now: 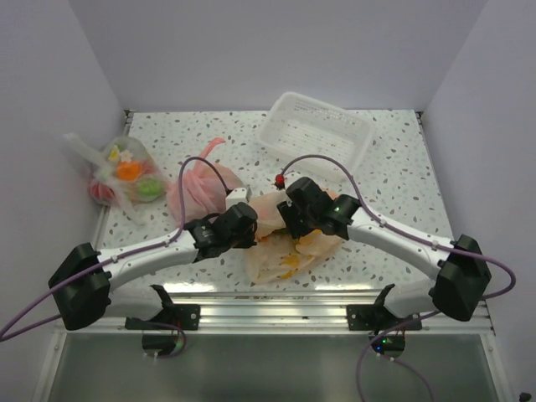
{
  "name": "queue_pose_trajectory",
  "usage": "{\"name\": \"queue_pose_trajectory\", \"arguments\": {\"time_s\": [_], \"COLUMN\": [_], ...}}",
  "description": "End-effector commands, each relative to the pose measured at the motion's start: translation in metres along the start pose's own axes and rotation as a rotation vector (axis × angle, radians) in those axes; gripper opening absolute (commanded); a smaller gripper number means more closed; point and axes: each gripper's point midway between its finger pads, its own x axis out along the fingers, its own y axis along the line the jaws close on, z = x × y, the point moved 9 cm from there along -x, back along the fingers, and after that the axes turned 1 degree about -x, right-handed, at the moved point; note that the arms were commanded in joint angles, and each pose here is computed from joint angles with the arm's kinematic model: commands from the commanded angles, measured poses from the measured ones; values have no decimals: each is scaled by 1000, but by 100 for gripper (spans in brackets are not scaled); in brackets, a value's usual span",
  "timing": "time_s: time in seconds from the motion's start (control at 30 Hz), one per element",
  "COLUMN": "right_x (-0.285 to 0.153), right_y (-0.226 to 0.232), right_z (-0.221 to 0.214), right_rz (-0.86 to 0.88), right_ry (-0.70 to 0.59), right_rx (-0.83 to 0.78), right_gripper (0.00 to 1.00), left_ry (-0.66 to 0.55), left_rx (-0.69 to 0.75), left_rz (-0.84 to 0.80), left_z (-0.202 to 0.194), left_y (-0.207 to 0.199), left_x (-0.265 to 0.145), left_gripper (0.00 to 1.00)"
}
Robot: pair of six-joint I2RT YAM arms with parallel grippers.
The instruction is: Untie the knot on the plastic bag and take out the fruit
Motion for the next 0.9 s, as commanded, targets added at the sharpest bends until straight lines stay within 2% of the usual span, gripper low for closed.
{"name": "queue_pose_trajectory", "arguments": {"time_s": [0.0, 0.2, 0.3, 0.33, 0.4, 0.6, 0.87], "right_x": [14, 30, 31, 26, 16, -15, -23], "right_y": [-31, -96, -102, -99, -89, -75, -72], "right_z": [23, 56, 70, 75, 75, 46, -5], "right_rz": [-67, -217, -224, -202, -139, -137, -238], "right_ry": [-42, -163, -204, -201, -209, -212, -75], "right_rx": [28, 252, 270, 257, 237, 211, 209], "right_gripper": [42, 43, 53, 60, 65, 80, 79], "left_ry": [-73, -54, -47, -54, -57, -99, -135], "left_rx": [-17, -7, -25, -33, -44, -103, -156], "left_rz": [-23, -38, -54, -66, -69, -80, -73], "left_z": [8, -2, -8, -8, -8, 2, 5], "left_y": [-3, 1, 4, 2, 2, -6, -8], "left_x": [-7, -8, -7, -8, -8, -11, -13], "left_gripper": [3, 2, 2, 2, 2, 1, 1]}}
